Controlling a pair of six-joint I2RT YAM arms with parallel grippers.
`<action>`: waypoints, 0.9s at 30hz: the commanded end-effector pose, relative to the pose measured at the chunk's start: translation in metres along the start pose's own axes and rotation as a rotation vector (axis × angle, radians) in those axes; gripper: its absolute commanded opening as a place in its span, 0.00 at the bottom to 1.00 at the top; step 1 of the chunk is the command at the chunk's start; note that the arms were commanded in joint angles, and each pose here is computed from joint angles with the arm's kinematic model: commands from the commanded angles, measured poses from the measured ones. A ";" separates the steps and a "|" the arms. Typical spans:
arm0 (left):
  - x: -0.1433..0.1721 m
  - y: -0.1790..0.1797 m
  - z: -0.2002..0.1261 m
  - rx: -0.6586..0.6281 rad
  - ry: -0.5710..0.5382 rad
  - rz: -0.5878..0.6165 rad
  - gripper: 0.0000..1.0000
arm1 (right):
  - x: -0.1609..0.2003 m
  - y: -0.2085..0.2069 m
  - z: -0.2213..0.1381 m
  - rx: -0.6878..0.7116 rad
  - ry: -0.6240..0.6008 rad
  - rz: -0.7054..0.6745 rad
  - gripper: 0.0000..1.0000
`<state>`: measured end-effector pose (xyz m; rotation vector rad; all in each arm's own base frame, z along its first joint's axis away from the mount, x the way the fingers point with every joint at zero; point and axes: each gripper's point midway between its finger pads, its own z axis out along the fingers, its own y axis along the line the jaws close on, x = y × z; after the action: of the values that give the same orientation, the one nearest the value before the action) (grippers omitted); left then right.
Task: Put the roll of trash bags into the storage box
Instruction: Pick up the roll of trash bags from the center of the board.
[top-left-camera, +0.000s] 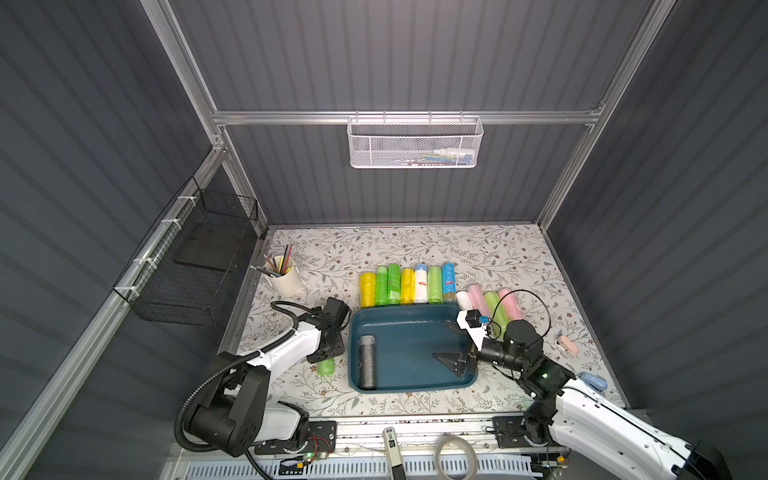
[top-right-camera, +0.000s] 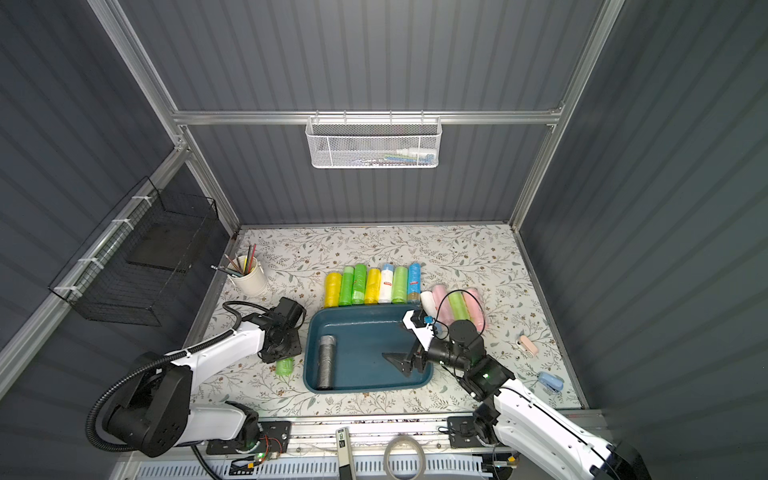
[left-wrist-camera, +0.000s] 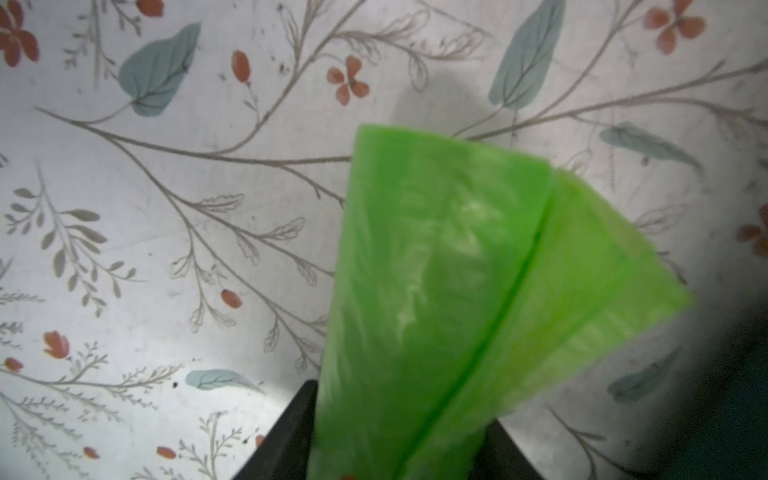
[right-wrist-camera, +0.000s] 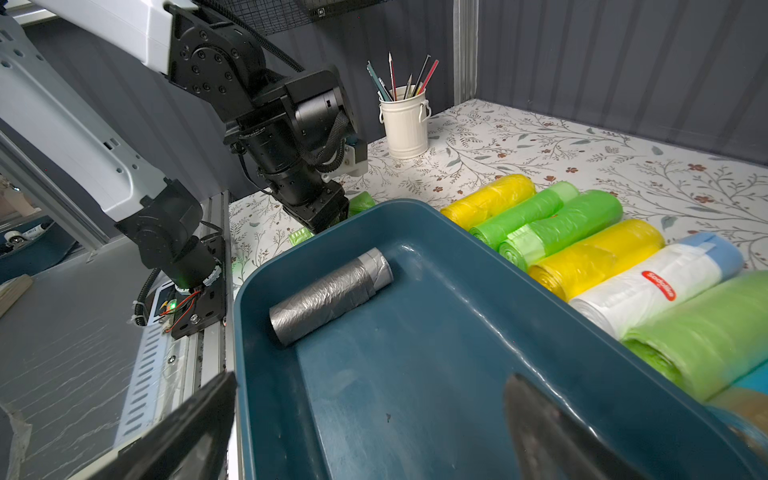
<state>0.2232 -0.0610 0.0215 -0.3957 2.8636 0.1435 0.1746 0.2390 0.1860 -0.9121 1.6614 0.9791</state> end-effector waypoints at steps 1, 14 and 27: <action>-0.001 0.005 -0.005 -0.003 -0.014 -0.001 0.47 | -0.010 0.003 0.000 -0.011 -0.021 -0.020 0.99; -0.007 0.001 -0.045 0.080 -0.047 -0.026 0.41 | -0.011 0.004 -0.001 -0.015 -0.021 -0.020 0.99; -0.012 -0.076 -0.138 0.344 -0.128 0.033 0.42 | -0.012 0.008 0.000 -0.044 -0.017 -0.018 0.99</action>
<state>0.2271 -0.1326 0.1419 -0.2401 2.6970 -0.2335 0.1724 0.2402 0.1850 -0.9235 1.6618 0.9933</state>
